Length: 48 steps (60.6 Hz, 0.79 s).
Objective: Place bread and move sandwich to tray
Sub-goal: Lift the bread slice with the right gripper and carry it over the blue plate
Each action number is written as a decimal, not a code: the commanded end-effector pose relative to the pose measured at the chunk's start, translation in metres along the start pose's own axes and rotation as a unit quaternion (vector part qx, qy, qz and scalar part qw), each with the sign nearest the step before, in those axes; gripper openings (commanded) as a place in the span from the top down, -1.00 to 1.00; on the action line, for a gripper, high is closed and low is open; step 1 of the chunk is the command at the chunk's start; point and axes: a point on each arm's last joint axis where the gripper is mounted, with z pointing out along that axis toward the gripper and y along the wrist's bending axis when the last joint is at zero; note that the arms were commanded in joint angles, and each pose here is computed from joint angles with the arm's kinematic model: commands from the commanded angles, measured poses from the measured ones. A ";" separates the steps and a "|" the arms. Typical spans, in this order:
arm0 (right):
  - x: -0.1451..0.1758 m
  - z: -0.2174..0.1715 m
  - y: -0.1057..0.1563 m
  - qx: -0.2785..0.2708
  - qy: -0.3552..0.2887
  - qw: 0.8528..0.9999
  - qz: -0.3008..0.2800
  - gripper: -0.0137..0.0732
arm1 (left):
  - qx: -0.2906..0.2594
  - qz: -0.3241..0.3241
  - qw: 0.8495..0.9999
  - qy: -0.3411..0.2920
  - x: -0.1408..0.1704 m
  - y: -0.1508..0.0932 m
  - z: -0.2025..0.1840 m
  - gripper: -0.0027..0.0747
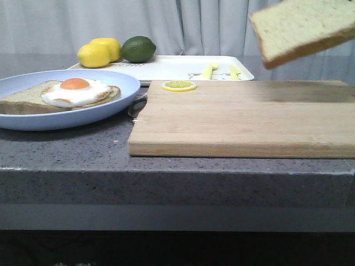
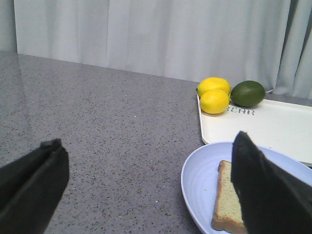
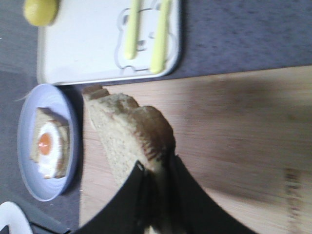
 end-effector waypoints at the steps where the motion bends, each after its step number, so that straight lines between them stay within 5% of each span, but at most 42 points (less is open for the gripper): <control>1: 0.013 -0.006 0.052 -0.102 0.030 0.994 -0.038 0.84 | 0.005 -0.001 0.998 -0.058 -0.020 -0.002 0.000 -0.77; 15: 0.040 0.049 0.125 -0.186 0.052 0.978 -0.078 0.84 | 0.005 -0.001 0.998 -0.058 -0.020 -0.002 0.000 -0.77; 27: 0.077 0.103 0.184 -0.268 0.083 0.959 -0.051 0.84 | 0.005 -0.001 0.998 -0.058 -0.020 -0.002 0.000 -0.77; 48: 0.096 0.187 0.200 -0.256 0.029 0.963 0.079 0.84 | 0.005 -0.001 0.998 -0.059 -0.020 -0.002 0.000 -0.77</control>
